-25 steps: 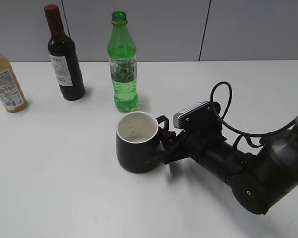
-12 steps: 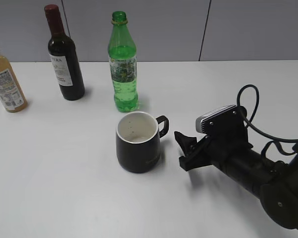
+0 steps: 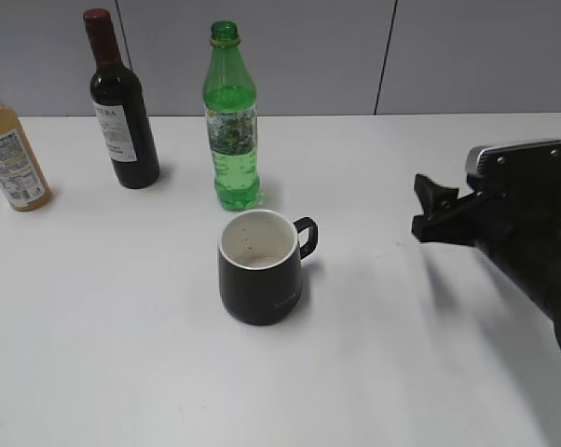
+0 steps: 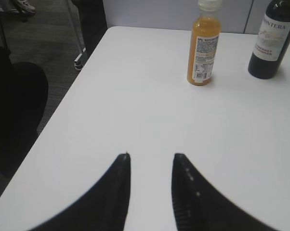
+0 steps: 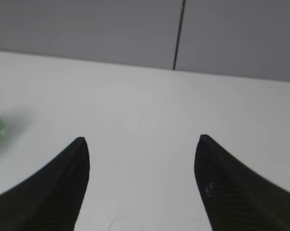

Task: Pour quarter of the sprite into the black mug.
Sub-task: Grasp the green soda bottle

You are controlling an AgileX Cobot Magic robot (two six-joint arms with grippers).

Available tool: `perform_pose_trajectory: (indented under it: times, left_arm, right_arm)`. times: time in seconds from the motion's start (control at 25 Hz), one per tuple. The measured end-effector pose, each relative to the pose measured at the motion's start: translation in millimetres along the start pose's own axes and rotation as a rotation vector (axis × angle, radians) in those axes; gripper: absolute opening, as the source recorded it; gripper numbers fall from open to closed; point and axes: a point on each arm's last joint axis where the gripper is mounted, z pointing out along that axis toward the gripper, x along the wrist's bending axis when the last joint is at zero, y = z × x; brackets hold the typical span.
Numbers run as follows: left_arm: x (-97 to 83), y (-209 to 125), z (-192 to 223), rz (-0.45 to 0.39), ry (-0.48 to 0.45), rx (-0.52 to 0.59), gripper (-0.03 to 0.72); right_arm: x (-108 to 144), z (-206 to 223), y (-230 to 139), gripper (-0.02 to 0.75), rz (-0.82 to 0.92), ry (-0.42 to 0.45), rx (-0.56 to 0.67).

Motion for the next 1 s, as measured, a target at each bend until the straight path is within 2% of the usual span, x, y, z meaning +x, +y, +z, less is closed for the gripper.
perform_pose_trajectory:
  times: [0.16, 0.28, 0.4, 0.6, 1.0]
  left_arm:
    - [0.0, 0.0, 0.0, 0.000, 0.000, 0.000, 0.237]
    - [0.0, 0.0, 0.0, 0.000, 0.000, 0.000, 0.237]
    - [0.0, 0.0, 0.0, 0.000, 0.000, 0.000, 0.237]
    - [0.0, 0.0, 0.0, 0.000, 0.000, 0.000, 0.237]
    - [0.0, 0.0, 0.0, 0.000, 0.000, 0.000, 0.237]
  right_arm:
    - [-16.8, 9.4, 27.4, 0.521, -0.015, -0.079, -0.095]
    - [-21.6, 20.9, 42.4, 0.521, -0.073, -0.113, -0.083]
    - [-20.6, 31.3, 56.6, 0.521, -0.101, -0.108, -0.054]
    - [-18.3, 50.8, 84.0, 0.521, -0.069, -0.074, 0.045]
    - [-23.3, 84.3, 143.4, 0.521, -0.023, 0.032, 0.340]
